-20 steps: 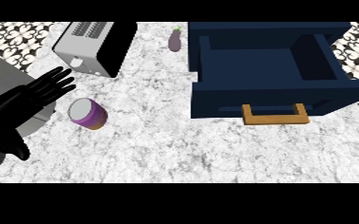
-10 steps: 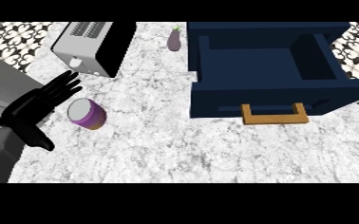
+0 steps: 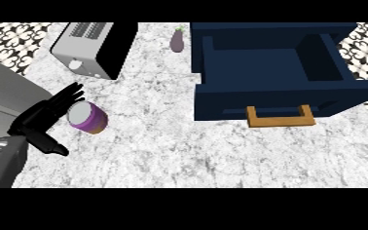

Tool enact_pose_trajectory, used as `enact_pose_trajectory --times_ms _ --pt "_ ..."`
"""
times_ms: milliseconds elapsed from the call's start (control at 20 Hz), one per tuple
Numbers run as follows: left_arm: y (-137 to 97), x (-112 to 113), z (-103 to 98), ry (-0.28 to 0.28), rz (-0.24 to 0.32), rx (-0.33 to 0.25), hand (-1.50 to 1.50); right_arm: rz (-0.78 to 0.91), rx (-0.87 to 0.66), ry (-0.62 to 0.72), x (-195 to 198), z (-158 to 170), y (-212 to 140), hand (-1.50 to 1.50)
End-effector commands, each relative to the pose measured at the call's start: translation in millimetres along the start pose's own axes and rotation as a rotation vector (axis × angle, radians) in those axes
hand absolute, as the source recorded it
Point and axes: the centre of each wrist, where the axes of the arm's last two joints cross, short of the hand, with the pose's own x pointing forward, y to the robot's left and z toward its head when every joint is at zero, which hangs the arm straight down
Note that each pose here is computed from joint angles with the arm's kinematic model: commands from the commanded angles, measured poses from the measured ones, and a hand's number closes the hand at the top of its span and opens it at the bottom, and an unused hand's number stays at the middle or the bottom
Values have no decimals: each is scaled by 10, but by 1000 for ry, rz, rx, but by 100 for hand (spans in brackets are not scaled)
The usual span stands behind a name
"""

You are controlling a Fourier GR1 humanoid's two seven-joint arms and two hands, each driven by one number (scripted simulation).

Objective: Pick up the can, place it into the drawer and close the drawer

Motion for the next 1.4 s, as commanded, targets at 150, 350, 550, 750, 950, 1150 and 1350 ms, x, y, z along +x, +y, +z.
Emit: enact_pose_trajectory --times_ms 150,350,550,750,950,1150,1350 --pt "4 -85 -71 -26 74 -48 -150 -13 2 -15 30 128 76 -150" --pt "-132 -241 -126 -19 96 -65 -150 -21 13 -13 35 -2 50 -150" --pt "-101 -320 2 -24 120 -82 -150 -9 7 6 119 113 70 -150" --pt "-386 -500 -200 -29 136 -78 -150 -1 23 -12 211 84 -63 -150" --pt "-254 -342 -233 -15 183 -92 -150 -21 2 5 106 52 -49 -150" --pt "-243 -310 -255 -31 231 -132 150 -37 34 4 3 98 -10 -150" --pt "-380 -349 -376 4 258 -233 150 -22 22 5 168 125 94 -150"
